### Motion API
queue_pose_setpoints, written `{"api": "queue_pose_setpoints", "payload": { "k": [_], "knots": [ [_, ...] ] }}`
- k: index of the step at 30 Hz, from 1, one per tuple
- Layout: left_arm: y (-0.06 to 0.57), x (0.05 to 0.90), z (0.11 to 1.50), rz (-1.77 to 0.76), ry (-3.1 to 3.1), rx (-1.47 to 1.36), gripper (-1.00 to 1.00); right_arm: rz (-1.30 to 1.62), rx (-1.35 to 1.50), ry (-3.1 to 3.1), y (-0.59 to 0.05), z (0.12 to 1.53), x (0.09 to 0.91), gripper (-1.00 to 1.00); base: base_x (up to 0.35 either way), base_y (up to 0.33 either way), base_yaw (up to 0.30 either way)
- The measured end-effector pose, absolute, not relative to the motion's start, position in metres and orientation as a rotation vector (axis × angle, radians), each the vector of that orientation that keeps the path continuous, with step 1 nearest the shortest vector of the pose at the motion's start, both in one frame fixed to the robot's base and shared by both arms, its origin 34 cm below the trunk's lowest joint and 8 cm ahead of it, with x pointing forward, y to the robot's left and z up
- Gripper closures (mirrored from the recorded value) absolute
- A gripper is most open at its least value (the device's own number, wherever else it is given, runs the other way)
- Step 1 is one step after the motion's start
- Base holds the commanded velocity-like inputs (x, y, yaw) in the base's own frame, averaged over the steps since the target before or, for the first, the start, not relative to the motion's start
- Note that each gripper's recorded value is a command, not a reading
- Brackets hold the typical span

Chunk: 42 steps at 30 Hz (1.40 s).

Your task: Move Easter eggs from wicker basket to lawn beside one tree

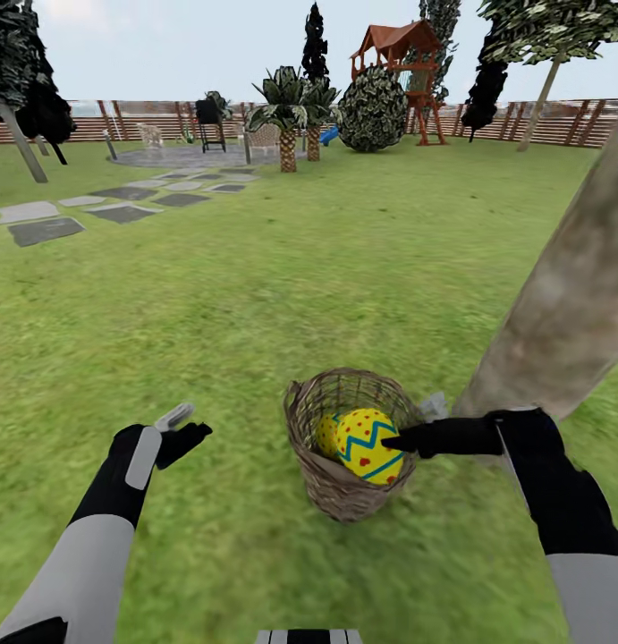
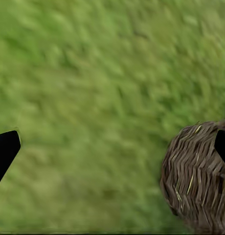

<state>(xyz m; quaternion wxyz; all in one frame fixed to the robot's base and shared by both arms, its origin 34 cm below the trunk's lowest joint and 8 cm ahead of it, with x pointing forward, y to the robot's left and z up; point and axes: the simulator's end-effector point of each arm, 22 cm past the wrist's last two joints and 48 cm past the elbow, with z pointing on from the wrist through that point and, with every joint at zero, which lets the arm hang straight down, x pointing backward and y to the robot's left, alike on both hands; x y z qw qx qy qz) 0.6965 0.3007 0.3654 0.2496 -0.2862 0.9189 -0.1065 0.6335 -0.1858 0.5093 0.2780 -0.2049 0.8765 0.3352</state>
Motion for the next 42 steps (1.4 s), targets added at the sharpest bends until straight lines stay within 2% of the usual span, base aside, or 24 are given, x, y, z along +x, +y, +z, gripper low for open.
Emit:
{"api": "queue_pose_setpoints", "payload": {
  "k": [8, 14, 15, 16, 17, 24, 32, 35, 38, 42],
  "knots": [
    [0.304, 0.696, 0.365, -0.285, 2.501, -0.781, -1.0, 1.088, -0.23, 2.217, -0.226, 0.522, 0.621, 1.0, -0.327, 0.0, 0.0],
    [0.305, 0.697, 0.367, -0.283, 2.495, -0.781, -1.0, 0.99, 0.116, 2.165, -0.32, 0.505, 0.605, 1.0, -0.028, 0.0, 0.0],
    [0.304, 0.697, 0.367, -0.285, 2.496, -0.781, -1.0, 0.948, 0.16, 2.147, -0.339, 0.503, 0.601, 1.0, 0.0, 0.0, 0.0],
    [0.303, 0.697, 0.366, -0.286, 2.497, -0.781, -1.0, 0.798, 0.305, 2.113, -0.397, 0.498, 0.595, 1.0, 0.0, 0.0, 0.0],
    [0.303, 0.697, 0.366, -0.286, 2.497, -0.781, -1.0, 0.73, 0.361, 2.112, -0.419, 0.491, 0.591, 1.0, 0.0, 0.0, 0.0],
    [0.301, 0.698, 0.367, -0.291, 2.496, -0.779, -1.0, 0.193, 0.507, 2.239, -0.5, 0.366, 0.566, 1.0, 0.0, 0.0, 0.0],
    [0.295, 0.701, 0.371, -0.339, 2.478, -0.8, -1.0, -0.106, 0.535, 2.296, -0.503, 0.297, 0.558, 1.0, 0.0, 0.0, 0.0],
    [0.29, 0.71, 0.384, -0.42, 2.433, -0.83, -1.0, -0.101, 0.609, 2.319, -0.476, 0.28, 0.605, 1.0, 0.0, 0.0, 0.0],
    [0.292, 0.73, 0.419, -0.46, 2.345, -0.784, -1.0, -0.219, 0.521, 2.274, -0.47, 0.286, 0.633, 1.0, 0.0, 0.0, 0.0],
    [0.279, 0.75, 0.458, -0.581, 2.238, -0.704, -1.0, -0.216, 0.495, 2.254, -0.454, 0.295, 0.659, 1.0, 0.0, 0.0, 0.0]
  ]
}}
